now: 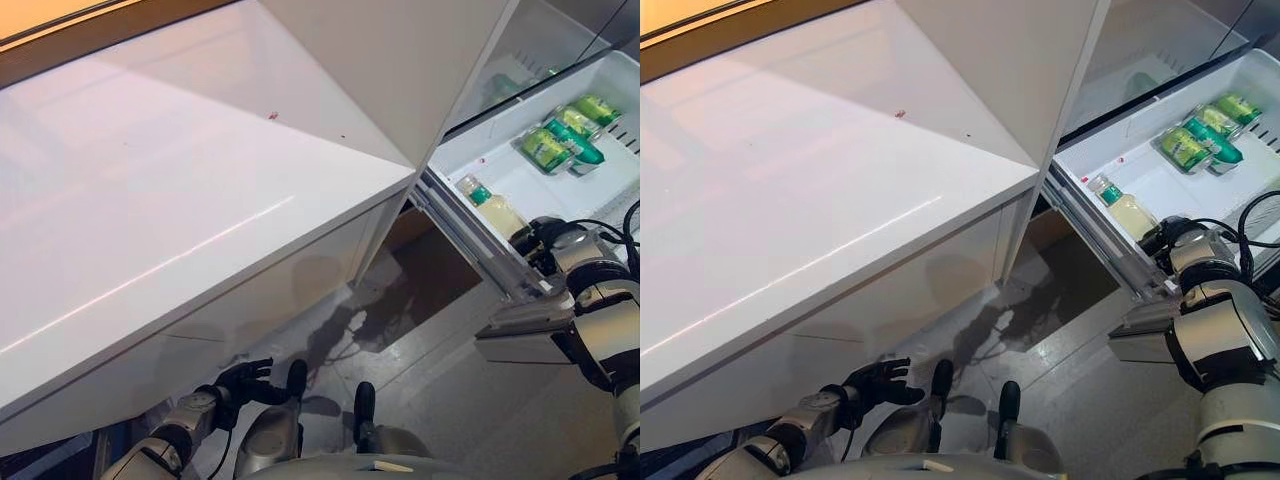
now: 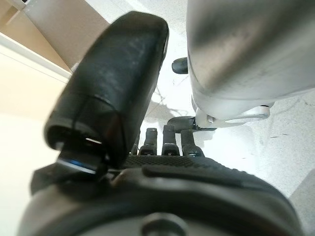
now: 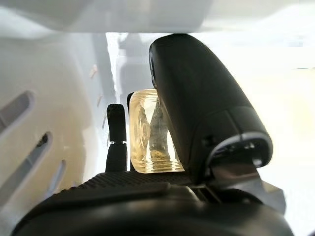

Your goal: Put drinks into fridge and close the fridge

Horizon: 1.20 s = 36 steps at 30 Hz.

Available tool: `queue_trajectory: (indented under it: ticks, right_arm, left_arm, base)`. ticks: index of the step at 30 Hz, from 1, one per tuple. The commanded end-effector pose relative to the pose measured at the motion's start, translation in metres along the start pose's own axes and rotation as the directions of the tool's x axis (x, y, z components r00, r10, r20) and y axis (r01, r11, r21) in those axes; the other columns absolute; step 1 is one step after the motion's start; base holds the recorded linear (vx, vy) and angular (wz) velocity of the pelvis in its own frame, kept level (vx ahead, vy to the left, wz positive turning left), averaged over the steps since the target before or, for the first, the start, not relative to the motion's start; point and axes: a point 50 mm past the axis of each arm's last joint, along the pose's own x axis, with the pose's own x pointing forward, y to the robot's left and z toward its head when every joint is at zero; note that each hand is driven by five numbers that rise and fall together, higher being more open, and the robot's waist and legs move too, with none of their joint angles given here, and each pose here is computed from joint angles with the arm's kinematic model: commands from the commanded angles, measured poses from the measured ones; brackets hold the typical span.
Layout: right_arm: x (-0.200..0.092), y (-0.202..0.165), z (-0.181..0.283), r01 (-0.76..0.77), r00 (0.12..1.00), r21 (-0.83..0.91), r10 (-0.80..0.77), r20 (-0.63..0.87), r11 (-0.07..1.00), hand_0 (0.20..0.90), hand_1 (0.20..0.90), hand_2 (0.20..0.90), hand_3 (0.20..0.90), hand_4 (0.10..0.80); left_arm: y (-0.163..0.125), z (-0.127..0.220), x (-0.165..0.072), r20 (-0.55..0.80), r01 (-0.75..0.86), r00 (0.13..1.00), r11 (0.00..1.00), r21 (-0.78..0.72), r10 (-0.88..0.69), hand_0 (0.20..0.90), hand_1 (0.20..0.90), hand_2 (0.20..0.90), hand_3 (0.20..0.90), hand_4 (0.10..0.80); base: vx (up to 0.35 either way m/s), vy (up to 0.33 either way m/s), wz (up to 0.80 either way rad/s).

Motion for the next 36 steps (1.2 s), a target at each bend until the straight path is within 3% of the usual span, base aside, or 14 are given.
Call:
queue_trajectory:
  ticks: [1, 6, 7, 8, 9, 11, 13, 14, 15, 24, 31, 36]
  right_arm:
    - [-0.025, -0.067, 0.044, 0.176, 0.98, -0.049, -0.171, 0.103, 0.983, 0.3, 0.3, 0.3, 0.2, 0.1]
    - [-0.028, -0.072, 0.046, 0.205, 0.978, -0.173, -0.197, 0.066, 0.963, 0.302, 0.302, 0.302, 0.203, 0.103]
    - [-0.028, -0.072, 0.047, 0.203, 0.979, -0.186, -0.194, 0.062, 0.961, 0.382, 0.382, 0.382, 0.296, 0.196]
    - [-0.028, -0.072, 0.048, 0.2, 0.979, -0.188, -0.192, 0.061, 0.962, 0.425, 0.425, 0.425, 0.345, 0.245]
    - [-0.029, -0.071, 0.049, 0.191, 0.981, -0.187, -0.183, 0.059, 0.964, 0.519, 0.519, 0.519, 0.455, 0.355]
    - [-0.028, -0.068, 0.051, 0.18, 0.983, -0.18, -0.173, 0.056, 0.967, 0.559, 0.559, 0.559, 0.502, 0.402]
    - [-0.028, -0.066, 0.053, 0.176, 0.984, -0.169, -0.17, 0.053, 0.97, 0.665, 0.665, 0.665, 0.625, 0.525]
    - [-0.028, -0.065, 0.052, 0.171, 0.985, -0.163, -0.165, 0.047, 0.972, 0.848, 0.848, 0.848, 0.84, 0.74]
    - [-0.027, -0.064, 0.05, 0.169, 0.986, -0.154, -0.164, 0.04, 0.974, 0.9, 0.9, 0.9, 0.9, 0.8]
    - [-0.025, -0.059, 0.052, 0.156, 0.987, -0.094, -0.151, 0.059, 0.983, 0.9, 0.9, 0.9, 0.9, 0.8]
    - [-0.034, -0.063, 0.077, 0.168, 0.961, -0.047, -0.153, 0.231, 0.985, 0.9, 0.9, 0.9, 0.9, 0.8]
    - [-0.052, -0.08, 0.093, 0.263, 0.9, -0.066, -0.221, 0.375, 0.962, 0.9, 0.9, 0.9, 0.9, 0.8]
  left_arm:
    - [-0.002, 0.009, 0.002, 0.045, 0.033, 0.998, 0.998, 0.044, -0.035, 0.9, 0.9, 0.9, 0.9, 0.8]
    - [-0.004, 0.016, 0.002, 0.083, 0.044, 0.995, 0.998, 0.044, -0.047, 0.9, 0.9, 0.9, 0.9, 0.8]
    - [-0.005, 0.019, 0.002, 0.091, 0.042, 0.995, 0.998, 0.046, -0.046, 0.9, 0.9, 0.9, 0.9, 0.8]
    - [-0.005, 0.019, 0.002, 0.094, 0.041, 0.995, 0.998, 0.047, -0.045, 0.9, 0.9, 0.9, 0.9, 0.8]
    - [-0.004, 0.021, 0.002, 0.099, 0.037, 0.994, 0.998, 0.049, -0.042, 0.9, 0.9, 0.9, 0.9, 0.8]
    - [-0.004, 0.024, 0.003, 0.106, 0.032, 0.994, 0.998, 0.05, -0.037, 0.9, 0.9, 0.9, 0.9, 0.8]
    - [-0.003, 0.028, 0.003, 0.114, 0.03, 0.993, 0.998, 0.055, -0.036, 0.9, 0.9, 0.9, 0.9, 0.8]
    - [-0.003, 0.029, 0.003, 0.118, 0.027, 0.992, 0.998, 0.054, -0.033, 0.9, 0.9, 0.9, 0.9, 0.8]
    - [-0.003, 0.03, 0.003, 0.122, 0.027, 0.992, 0.998, 0.056, -0.033, 0.9, 0.9, 0.9, 0.9, 0.8]
    - [-0.003, 0.035, 0.003, 0.146, 0.029, 0.989, 0.998, 0.05, -0.036, 0.9, 0.9, 0.9, 0.9, 0.8]
    - [-0.003, 0.034, 0.002, 0.139, 0.026, 0.99, 0.998, 0.055, -0.033, 0.9, 0.9, 0.9, 0.9, 0.8]
    - [-0.001, 0.022, 0.0, 0.112, 0.0, 0.994, 0.999, 0.043, -0.004, 0.9, 0.9, 0.9, 0.9, 0.8]
  base:
    - [-0.055, -0.046, -0.01]
    - [-0.025, -0.033, 0.04]
    - [-0.023, -0.025, 0.07]
    - [-0.015, -0.022, 0.04]
    - [0.0, 0.0, 0.0]
    - [-0.002, -0.014, 0.02]
    - [-0.007, -0.021, 0.04]
    - [-0.004, -0.018, 0.03]
    - [-0.006, -0.019, 0.04]
    - [-0.013, 0.0, 0.06]
    - [0.003, 0.035, -0.03]
    - [0.021, 0.055, -0.19]
